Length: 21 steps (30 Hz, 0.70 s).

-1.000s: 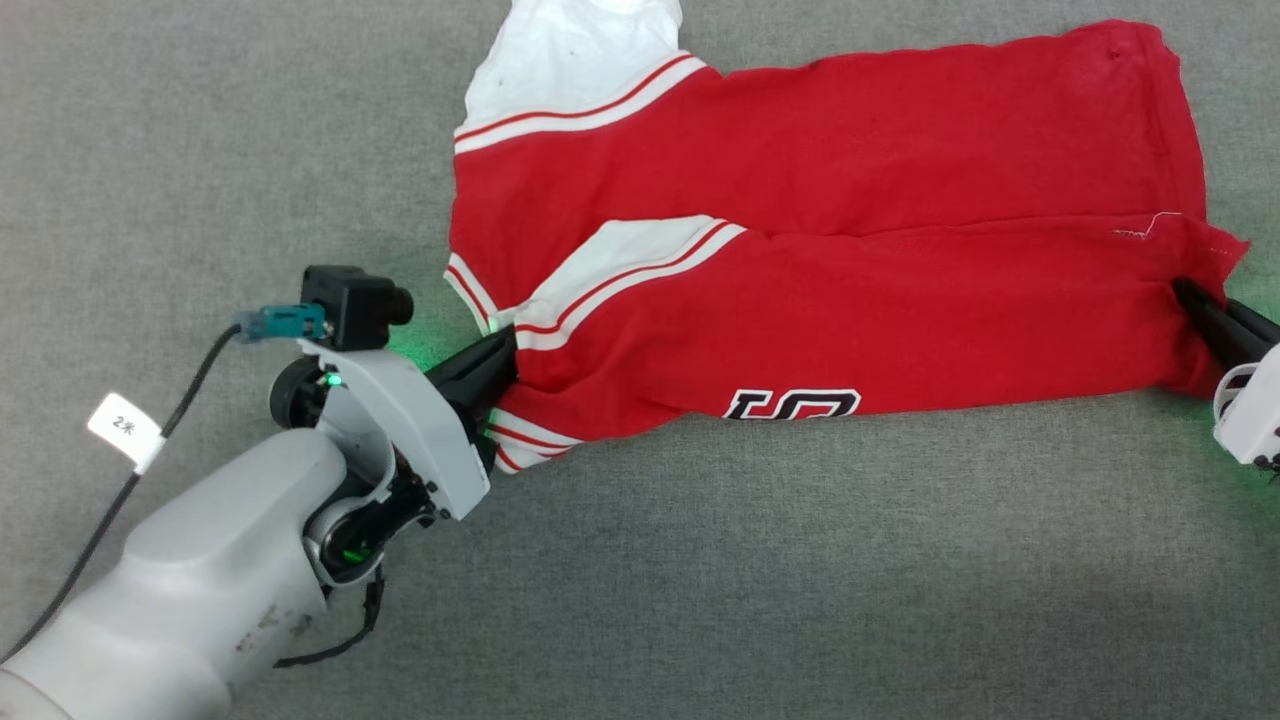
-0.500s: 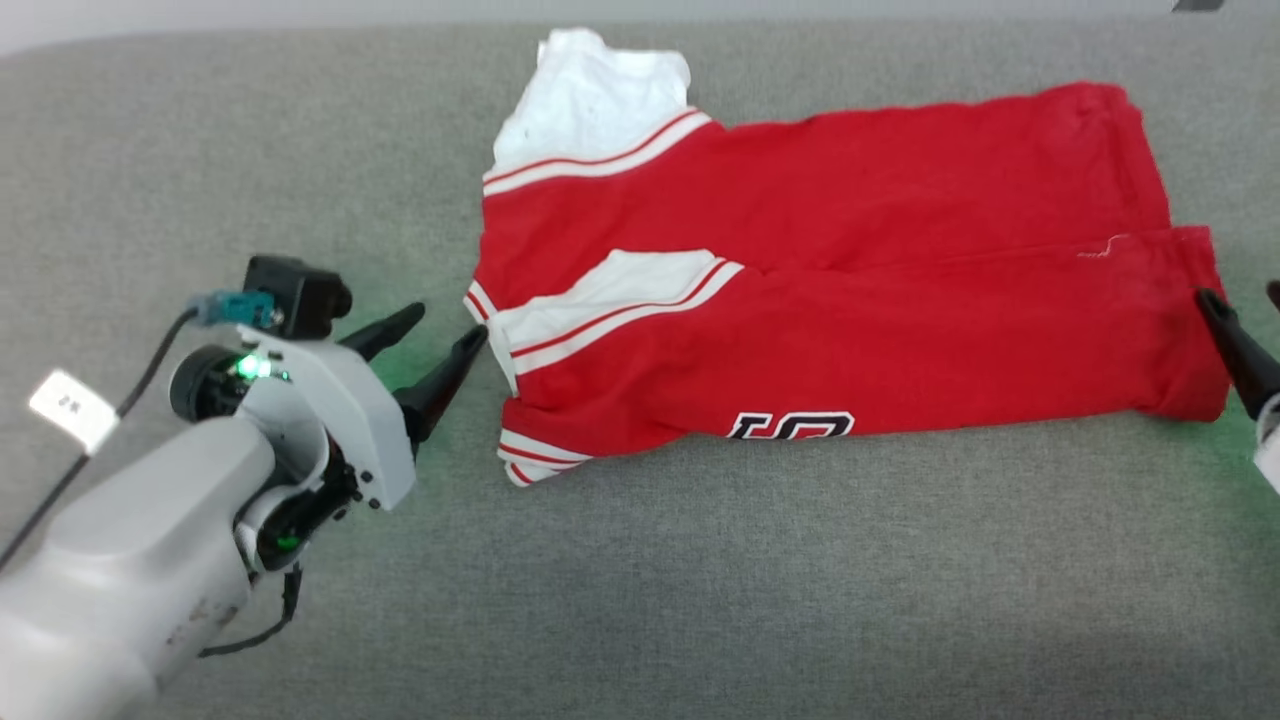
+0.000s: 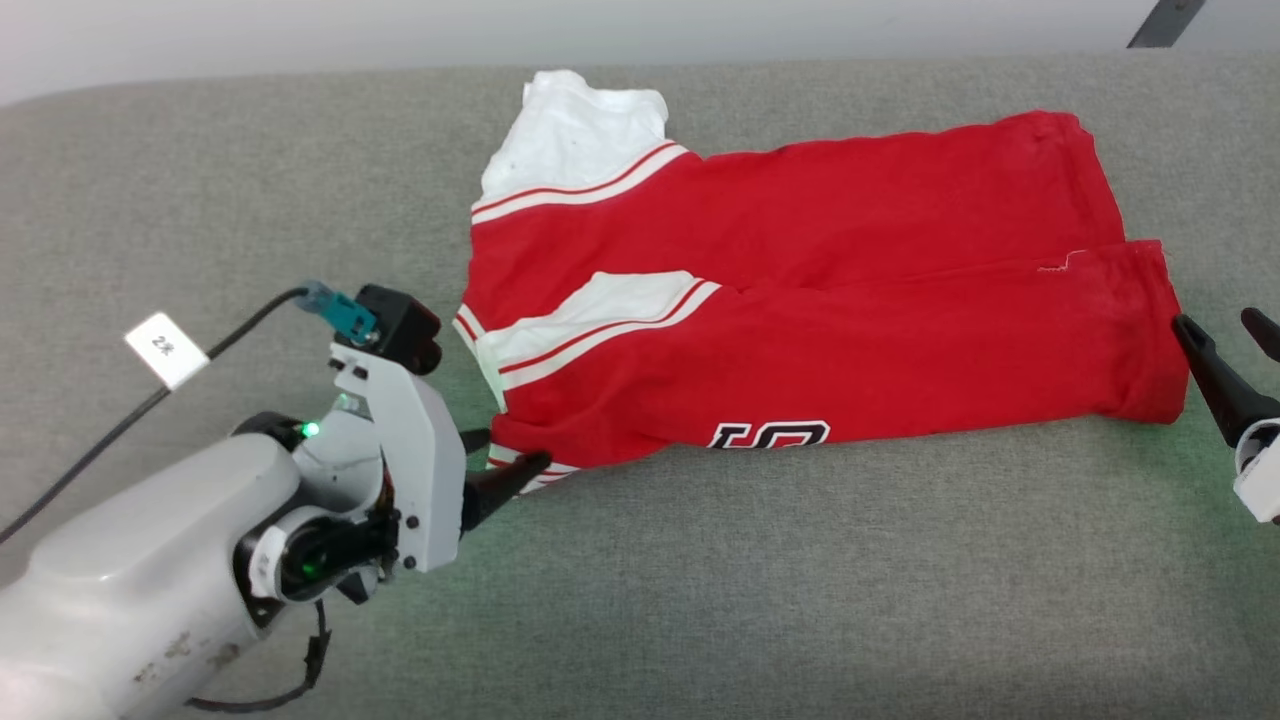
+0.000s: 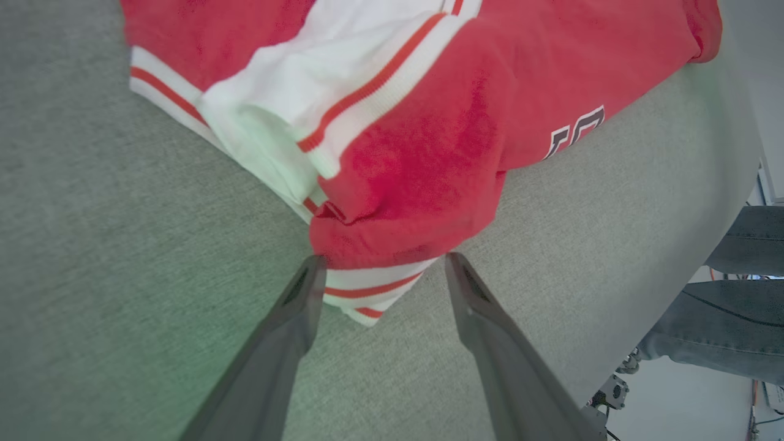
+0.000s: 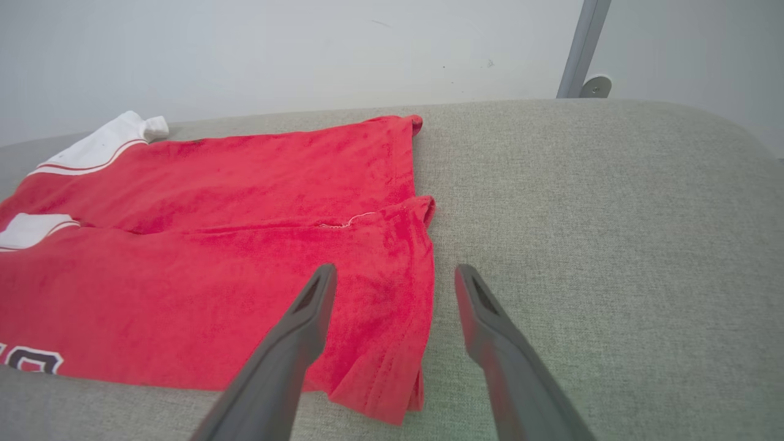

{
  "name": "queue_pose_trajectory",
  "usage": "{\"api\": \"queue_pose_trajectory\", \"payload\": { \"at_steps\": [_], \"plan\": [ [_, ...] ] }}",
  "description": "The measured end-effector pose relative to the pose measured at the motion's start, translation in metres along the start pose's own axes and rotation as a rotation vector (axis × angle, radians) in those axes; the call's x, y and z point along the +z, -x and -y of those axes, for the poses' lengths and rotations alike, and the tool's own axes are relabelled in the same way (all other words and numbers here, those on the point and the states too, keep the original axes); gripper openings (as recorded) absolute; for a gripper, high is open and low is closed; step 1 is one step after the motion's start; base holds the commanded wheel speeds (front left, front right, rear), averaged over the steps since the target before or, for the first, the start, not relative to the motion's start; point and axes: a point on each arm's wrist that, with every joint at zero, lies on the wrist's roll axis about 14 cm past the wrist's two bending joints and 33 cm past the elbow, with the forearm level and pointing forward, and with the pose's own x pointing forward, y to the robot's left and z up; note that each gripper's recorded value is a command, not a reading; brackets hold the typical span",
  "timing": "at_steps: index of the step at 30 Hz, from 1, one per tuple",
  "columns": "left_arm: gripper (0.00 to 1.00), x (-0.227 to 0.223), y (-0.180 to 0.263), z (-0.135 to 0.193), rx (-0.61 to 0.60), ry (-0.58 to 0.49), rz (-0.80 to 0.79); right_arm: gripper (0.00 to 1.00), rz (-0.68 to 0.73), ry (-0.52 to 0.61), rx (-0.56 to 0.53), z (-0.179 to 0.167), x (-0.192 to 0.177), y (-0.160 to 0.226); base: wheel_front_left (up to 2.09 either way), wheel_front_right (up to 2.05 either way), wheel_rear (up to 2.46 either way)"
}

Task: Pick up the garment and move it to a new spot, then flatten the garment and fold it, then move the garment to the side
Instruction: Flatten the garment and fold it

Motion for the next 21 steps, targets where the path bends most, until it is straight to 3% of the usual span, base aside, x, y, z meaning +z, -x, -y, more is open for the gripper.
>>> {"api": "queue_pose_trajectory", "payload": {
  "at_steps": [10, 11, 13, 14, 15, 16, 21],
  "plan": [
    [1.00, -0.022, -0.032, -0.010, -0.026, 0.134, -0.095, 1.00, -0.003, -0.019, -0.024, 0.007, -0.004, 0.002, 0.00, 0.00, 0.00],
    [0.91, -0.023, -0.034, -0.009, -0.034, 0.135, -0.106, 1.00, -0.005, -0.020, -0.027, 0.008, -0.005, 0.002, 0.00, 0.00, 0.00],
    [0.41, -0.023, -0.039, -0.010, -0.052, 0.149, -0.107, 1.00, -0.008, -0.020, -0.034, 0.010, -0.007, 0.004, 0.00, 0.00, 0.00],
    [0.41, -0.023, -0.041, -0.009, -0.063, 0.155, -0.108, 1.00, -0.012, -0.019, -0.037, 0.011, -0.007, 0.004, 0.00, 0.00, 0.00],
    [0.09, -0.024, -0.042, -0.008, -0.075, 0.156, -0.109, 1.00, -0.023, -0.017, -0.037, 0.011, -0.009, 0.004, 0.00, 0.00, 0.00],
    [0.00, -0.023, -0.043, -0.008, -0.082, 0.163, -0.109, 1.00, -0.036, -0.011, -0.034, 0.011, -0.011, 0.005, 0.00, 0.00, 0.00],
    [0.00, -0.023, -0.047, -0.009, -0.090, 0.171, -0.102, 1.00, -0.174, 0.070, 0.004, 0.004, -0.025, 0.004, 0.00, 0.00, 0.00]
  ]
}}
